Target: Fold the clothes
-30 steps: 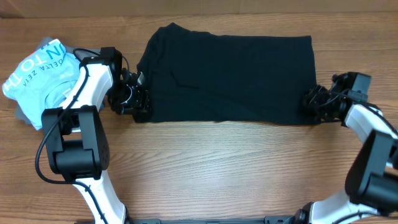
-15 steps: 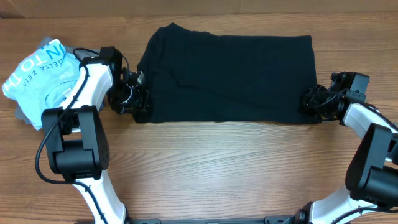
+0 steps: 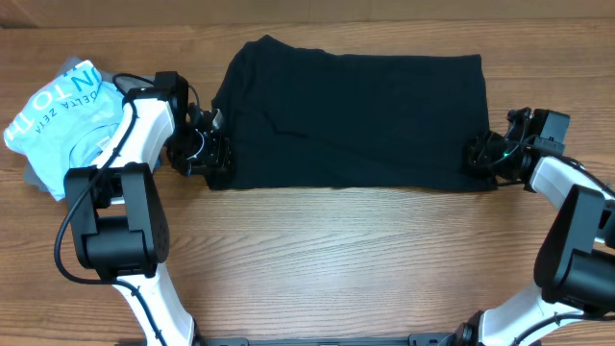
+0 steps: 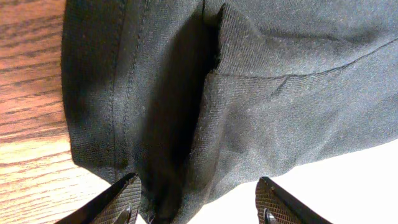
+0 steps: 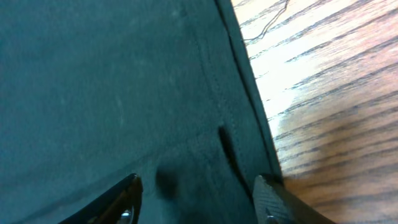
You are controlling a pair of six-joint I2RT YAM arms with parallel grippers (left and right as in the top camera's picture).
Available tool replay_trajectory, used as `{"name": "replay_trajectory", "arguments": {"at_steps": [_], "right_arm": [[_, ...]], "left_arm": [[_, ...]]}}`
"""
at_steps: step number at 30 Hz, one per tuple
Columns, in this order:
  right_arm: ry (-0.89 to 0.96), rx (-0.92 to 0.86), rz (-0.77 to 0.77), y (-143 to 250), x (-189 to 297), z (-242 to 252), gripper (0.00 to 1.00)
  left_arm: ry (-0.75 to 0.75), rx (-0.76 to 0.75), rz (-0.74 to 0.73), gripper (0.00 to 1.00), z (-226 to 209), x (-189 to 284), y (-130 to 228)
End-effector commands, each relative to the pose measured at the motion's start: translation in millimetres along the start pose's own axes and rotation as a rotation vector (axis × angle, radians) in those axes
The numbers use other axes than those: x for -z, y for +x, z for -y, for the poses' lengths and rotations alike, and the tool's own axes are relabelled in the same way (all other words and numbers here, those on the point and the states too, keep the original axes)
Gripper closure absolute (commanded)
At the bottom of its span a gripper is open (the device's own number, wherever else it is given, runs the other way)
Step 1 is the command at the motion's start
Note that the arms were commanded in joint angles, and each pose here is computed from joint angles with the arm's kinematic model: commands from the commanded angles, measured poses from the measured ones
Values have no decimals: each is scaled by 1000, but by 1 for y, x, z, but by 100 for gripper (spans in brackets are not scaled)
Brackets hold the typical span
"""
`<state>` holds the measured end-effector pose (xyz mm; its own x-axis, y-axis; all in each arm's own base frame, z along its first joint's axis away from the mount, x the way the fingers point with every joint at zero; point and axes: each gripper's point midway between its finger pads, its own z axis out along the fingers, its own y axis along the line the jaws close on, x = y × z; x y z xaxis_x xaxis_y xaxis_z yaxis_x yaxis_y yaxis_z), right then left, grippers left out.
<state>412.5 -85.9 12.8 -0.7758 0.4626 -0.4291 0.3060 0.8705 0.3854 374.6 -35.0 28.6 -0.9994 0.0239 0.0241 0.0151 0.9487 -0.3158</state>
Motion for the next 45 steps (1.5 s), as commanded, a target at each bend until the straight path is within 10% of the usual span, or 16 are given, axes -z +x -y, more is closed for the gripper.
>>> {"name": "replay_trajectory", "arguments": {"at_steps": [1,22,35,45], "right_arm": [[9,17,14,-8,-4,3,40],[36,20,37,-18,-10,8,47],[-11,21,36,-28,5,-7,89],[54,17,39,-47,19,-4,93]], "left_arm": [[12,-14,0,38,1,-1,-1],[11,-16,7,37,1,-1,-2],[11,-17,8,37,1,-1,-3],[11,-21,9,36,1,-1,-3]]}}
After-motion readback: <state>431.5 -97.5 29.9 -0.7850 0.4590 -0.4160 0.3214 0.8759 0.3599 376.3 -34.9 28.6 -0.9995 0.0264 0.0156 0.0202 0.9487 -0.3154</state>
